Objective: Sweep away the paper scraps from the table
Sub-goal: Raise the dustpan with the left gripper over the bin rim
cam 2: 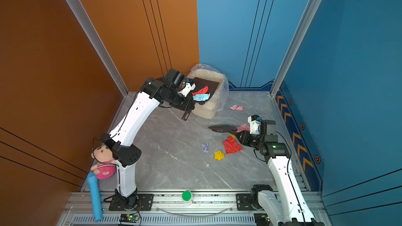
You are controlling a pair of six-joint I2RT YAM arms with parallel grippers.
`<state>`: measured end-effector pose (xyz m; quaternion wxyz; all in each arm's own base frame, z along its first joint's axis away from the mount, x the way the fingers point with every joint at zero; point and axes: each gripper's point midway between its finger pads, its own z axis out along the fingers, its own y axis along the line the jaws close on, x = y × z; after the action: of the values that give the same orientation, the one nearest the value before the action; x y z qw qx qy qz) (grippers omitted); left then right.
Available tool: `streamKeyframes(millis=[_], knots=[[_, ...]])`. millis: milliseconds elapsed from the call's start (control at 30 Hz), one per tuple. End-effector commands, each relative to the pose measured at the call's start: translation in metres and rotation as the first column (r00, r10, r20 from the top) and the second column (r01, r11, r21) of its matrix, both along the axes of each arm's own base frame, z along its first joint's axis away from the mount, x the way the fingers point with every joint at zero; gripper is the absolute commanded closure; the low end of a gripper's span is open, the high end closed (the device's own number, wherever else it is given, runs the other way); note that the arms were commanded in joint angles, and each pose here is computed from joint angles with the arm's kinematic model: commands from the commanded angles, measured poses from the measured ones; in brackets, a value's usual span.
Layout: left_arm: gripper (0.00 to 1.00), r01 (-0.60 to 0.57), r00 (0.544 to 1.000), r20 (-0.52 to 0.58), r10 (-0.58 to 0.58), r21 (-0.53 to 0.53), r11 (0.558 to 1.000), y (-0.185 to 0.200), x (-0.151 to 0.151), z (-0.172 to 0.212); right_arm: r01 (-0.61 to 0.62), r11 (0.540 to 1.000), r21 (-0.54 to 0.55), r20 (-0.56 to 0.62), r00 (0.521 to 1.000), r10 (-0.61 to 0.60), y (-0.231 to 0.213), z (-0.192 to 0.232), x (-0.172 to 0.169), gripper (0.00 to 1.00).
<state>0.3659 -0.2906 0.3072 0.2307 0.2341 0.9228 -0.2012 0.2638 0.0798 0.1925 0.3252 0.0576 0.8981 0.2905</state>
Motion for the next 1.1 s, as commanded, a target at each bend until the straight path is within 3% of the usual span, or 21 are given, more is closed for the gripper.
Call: streamKeyframes(millis=[0, 1067], knots=[[1.0, 0.027, 0.999, -0.016, -0.028, -0.035, 0.999, -0.011, -0.003, 0.004, -0.019, 0.999, 0.047, 0.061, 0.998, 0.017, 0.004, 0.012, 0.003, 1.0], [1.0, 0.019, 0.998, -0.05, -0.034, -0.283, 0.959, -0.059, 0.037, 0.014, -0.04, 0.987, 0.158, 0.04, 0.999, 0.034, 0.007, -0.003, 0.002, 1.0]])
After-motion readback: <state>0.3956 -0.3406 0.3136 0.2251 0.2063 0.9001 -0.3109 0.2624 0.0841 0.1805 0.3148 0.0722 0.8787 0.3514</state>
